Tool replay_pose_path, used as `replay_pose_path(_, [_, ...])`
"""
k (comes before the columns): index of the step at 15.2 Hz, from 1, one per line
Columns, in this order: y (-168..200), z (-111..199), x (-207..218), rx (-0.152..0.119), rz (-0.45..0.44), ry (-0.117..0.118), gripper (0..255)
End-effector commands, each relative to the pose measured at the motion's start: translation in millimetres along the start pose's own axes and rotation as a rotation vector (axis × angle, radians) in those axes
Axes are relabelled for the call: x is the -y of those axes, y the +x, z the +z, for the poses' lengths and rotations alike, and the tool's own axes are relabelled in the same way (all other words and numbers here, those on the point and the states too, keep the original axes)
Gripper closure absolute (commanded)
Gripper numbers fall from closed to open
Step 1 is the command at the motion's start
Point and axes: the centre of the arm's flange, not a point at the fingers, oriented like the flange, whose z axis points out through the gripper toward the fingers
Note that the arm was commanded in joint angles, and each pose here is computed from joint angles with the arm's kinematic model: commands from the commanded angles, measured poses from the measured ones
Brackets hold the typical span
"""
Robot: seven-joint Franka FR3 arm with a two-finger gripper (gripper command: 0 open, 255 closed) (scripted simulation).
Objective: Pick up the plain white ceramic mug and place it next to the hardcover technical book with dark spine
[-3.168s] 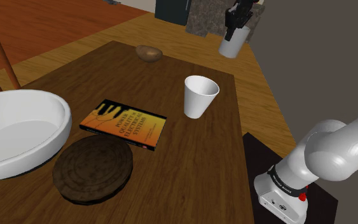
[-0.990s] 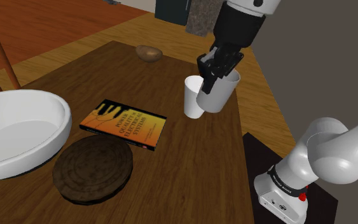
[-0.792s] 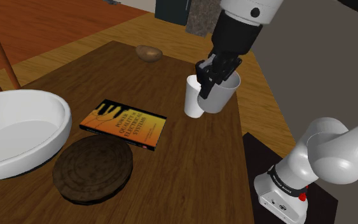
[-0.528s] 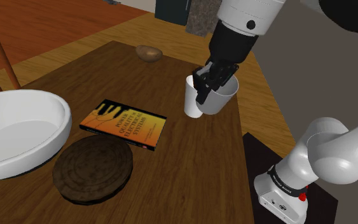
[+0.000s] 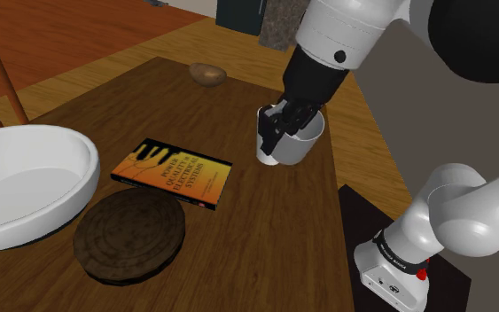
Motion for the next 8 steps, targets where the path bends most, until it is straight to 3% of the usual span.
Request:
replay_pose_path(1, [3, 45, -16, 0.07, 0.021, -0.051, 255])
replay_pose_path(4, [0, 62, -17, 0.07, 0.021, -0.051, 255])
replay_pose_path(8, [0, 62, -17, 0.07, 0.021, -0.051, 255])
